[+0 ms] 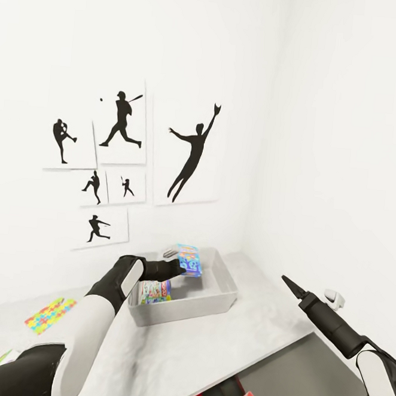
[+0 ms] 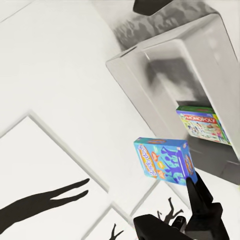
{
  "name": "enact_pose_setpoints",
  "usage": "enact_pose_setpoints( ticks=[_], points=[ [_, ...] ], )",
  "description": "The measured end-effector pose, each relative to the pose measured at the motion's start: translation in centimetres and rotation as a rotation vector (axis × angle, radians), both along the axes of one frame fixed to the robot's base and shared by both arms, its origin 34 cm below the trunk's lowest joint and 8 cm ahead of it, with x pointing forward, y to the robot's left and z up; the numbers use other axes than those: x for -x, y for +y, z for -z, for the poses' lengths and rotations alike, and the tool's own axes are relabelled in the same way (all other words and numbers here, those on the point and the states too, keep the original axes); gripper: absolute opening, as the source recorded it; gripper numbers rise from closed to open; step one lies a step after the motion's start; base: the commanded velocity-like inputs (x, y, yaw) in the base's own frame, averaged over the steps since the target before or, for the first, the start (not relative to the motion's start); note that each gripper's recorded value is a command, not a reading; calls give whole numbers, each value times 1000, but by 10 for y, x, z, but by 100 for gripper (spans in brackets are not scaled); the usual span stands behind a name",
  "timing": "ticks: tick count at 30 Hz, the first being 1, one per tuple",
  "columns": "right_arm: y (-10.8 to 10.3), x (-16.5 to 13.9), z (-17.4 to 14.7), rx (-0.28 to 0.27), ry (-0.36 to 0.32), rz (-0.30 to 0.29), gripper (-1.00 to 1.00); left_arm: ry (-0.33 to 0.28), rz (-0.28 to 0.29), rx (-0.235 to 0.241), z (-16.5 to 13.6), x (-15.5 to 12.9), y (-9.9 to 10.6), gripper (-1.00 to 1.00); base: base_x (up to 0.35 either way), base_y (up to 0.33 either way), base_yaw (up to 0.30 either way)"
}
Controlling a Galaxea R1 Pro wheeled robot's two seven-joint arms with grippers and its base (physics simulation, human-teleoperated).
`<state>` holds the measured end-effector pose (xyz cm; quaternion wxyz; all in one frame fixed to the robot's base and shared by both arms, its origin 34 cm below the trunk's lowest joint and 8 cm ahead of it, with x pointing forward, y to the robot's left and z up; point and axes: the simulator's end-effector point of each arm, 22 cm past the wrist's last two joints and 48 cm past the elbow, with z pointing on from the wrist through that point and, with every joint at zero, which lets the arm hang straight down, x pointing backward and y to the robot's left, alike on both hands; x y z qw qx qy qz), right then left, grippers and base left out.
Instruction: Put all the toys in the child's room - the three board games (two on the bed and one on the table), the two jigsaw puzzles on the table, and the tennis ball on the table - inside the toy box on the table in the child's room.
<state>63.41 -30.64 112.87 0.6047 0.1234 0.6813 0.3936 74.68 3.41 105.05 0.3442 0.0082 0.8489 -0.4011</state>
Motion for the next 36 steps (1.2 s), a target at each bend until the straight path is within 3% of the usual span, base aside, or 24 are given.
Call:
enact_pose_setpoints(
  ticks=[7,14,22,36],
  points=[
    [0,-2,6,0,12,0,100,10,-1,-3,7,-1,0,-100,0,0,0],
    [0,-4,12,0,24,1,100,30,-31,-37,21,-5,7,-100,0,0,0],
    [0,-6,20,0,39,1,100,-13,-65,-45,23,-17,12,-100,0,0,0],
    [-1,-9,34,-1,66,1,100,-1,-67,-47,36,-19,11,-100,0,0,0]
  ],
)
